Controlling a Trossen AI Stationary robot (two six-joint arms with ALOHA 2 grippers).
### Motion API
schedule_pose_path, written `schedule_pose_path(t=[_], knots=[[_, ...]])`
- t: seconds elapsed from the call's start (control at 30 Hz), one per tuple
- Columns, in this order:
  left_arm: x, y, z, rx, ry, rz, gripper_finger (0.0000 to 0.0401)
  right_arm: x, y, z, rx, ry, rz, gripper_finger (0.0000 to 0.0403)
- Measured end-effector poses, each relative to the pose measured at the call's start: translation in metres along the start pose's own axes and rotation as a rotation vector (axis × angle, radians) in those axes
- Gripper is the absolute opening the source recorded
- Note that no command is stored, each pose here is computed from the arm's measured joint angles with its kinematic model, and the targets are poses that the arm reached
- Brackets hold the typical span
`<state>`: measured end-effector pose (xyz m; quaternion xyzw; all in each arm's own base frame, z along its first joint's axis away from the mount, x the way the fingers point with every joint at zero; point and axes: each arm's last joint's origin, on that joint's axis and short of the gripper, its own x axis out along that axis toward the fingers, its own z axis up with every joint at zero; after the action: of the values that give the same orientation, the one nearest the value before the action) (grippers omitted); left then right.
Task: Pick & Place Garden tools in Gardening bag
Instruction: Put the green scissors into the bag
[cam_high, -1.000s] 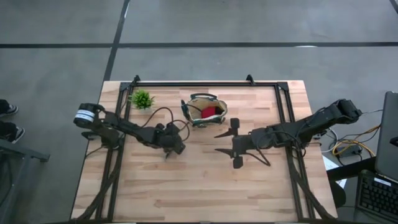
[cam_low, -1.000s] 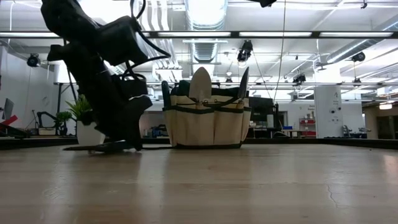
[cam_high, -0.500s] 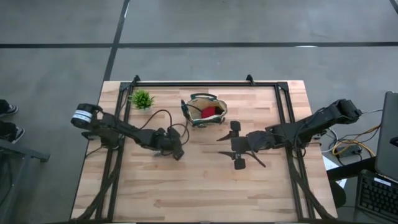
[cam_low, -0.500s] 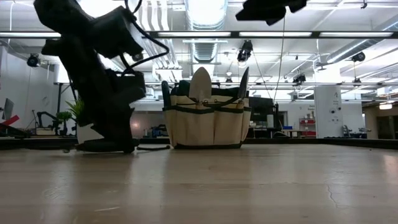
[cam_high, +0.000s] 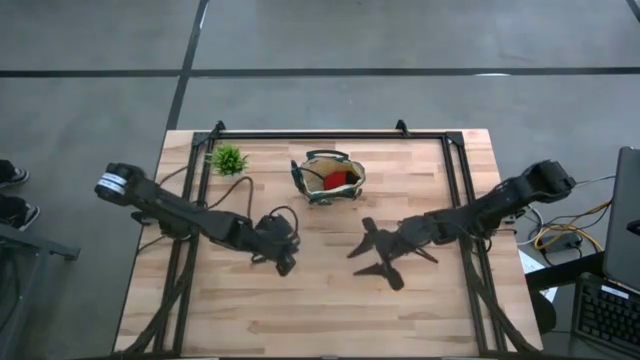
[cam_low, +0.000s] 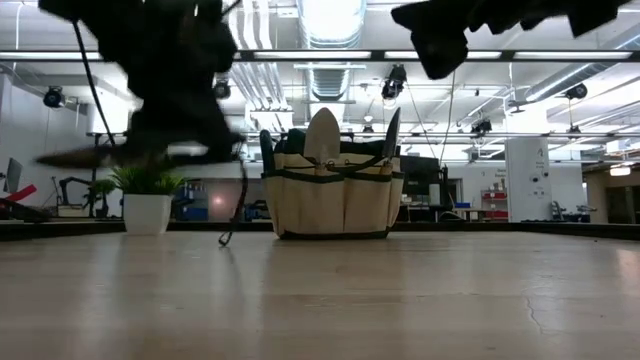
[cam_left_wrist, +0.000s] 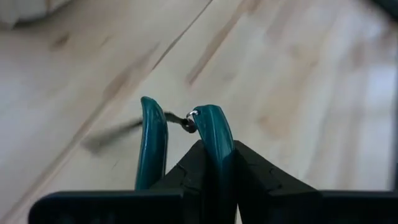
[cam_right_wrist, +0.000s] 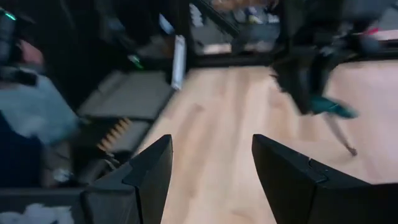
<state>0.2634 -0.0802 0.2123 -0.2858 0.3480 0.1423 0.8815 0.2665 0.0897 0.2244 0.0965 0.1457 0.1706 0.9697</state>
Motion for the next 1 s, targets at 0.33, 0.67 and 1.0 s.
schedule_pose_path(t=[0.33, 0.67, 1.0], knots=[[-0.048, -0.036, 0.045, 0.069, -0.155, -0.183, 0.0052, 0.034, -0.007, -0.031, 0.242, -0.112, 0.124, 0.0215], [-0.066, -0.063, 0.074, 0.149, -0.242, -0.242, 0.0052, 0.079, -0.012, -0.04, 0.388, -0.195, 0.179, 0.0215], [-0.068, -0.066, 0.077, 0.152, -0.243, -0.242, 0.0053, 0.091, -0.037, -0.042, 0.494, -0.508, 0.217, 0.0215]])
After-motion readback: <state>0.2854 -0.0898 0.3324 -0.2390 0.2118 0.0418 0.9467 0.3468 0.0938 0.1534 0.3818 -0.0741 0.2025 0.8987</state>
